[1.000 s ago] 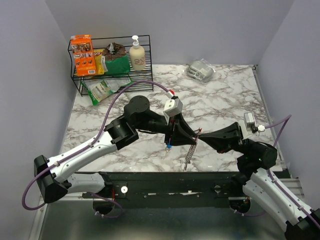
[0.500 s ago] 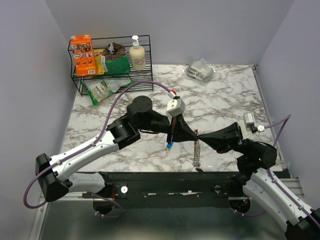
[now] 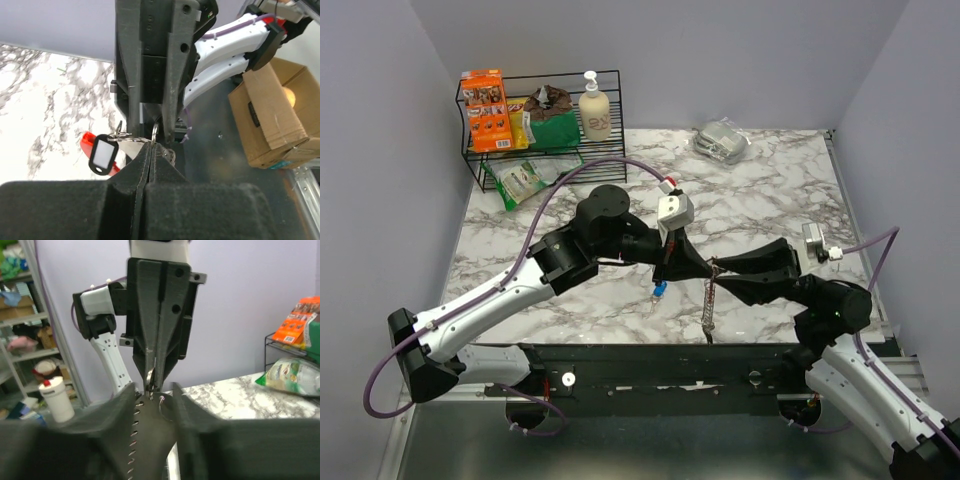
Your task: Put the keys on the keyring
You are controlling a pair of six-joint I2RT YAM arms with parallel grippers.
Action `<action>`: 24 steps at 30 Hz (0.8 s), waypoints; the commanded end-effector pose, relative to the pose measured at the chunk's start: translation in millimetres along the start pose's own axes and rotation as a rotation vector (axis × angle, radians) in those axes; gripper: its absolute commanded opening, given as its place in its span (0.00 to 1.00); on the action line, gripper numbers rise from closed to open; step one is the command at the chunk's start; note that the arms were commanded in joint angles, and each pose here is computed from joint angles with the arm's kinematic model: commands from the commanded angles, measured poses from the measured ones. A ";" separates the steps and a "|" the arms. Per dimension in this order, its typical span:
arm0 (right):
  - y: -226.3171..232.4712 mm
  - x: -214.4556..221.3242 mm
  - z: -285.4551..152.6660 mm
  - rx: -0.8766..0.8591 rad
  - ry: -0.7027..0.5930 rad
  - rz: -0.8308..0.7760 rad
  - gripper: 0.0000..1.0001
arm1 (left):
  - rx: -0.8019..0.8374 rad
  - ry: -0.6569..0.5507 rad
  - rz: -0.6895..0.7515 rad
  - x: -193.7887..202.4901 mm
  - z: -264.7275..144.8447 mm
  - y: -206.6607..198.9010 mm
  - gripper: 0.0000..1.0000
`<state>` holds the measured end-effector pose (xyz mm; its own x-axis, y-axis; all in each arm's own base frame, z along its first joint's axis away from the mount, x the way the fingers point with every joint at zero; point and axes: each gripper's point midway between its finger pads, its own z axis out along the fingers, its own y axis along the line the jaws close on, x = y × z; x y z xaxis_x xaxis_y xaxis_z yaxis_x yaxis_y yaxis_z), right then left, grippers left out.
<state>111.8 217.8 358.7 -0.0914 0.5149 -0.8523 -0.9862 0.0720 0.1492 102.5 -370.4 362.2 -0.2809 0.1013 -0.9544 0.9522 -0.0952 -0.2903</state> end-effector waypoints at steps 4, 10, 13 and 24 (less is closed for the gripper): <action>-6.8 -6.5 2.2 0.073 0.090 -0.113 0.73 | -0.124 0.152 0.064 5.4 -14.2 11.9 0.00; -18.5 -5.7 -2.0 0.149 0.186 -0.202 0.95 | -0.199 0.357 0.077 33.1 -22.2 26.5 0.00; -18.8 -3.3 -1.0 0.142 0.249 -0.210 0.95 | -0.232 0.451 0.091 45.1 -24.3 31.2 0.00; -24.4 25.5 -2.8 0.080 0.428 -0.144 0.77 | -0.297 0.636 0.118 63.9 -33.6 35.1 0.00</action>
<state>144.1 223.8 343.6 0.0006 0.1638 -0.9865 -0.9651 0.2584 0.0424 120.1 -346.6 288.7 -0.1677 0.6364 -0.7529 0.9858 0.1100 -0.1266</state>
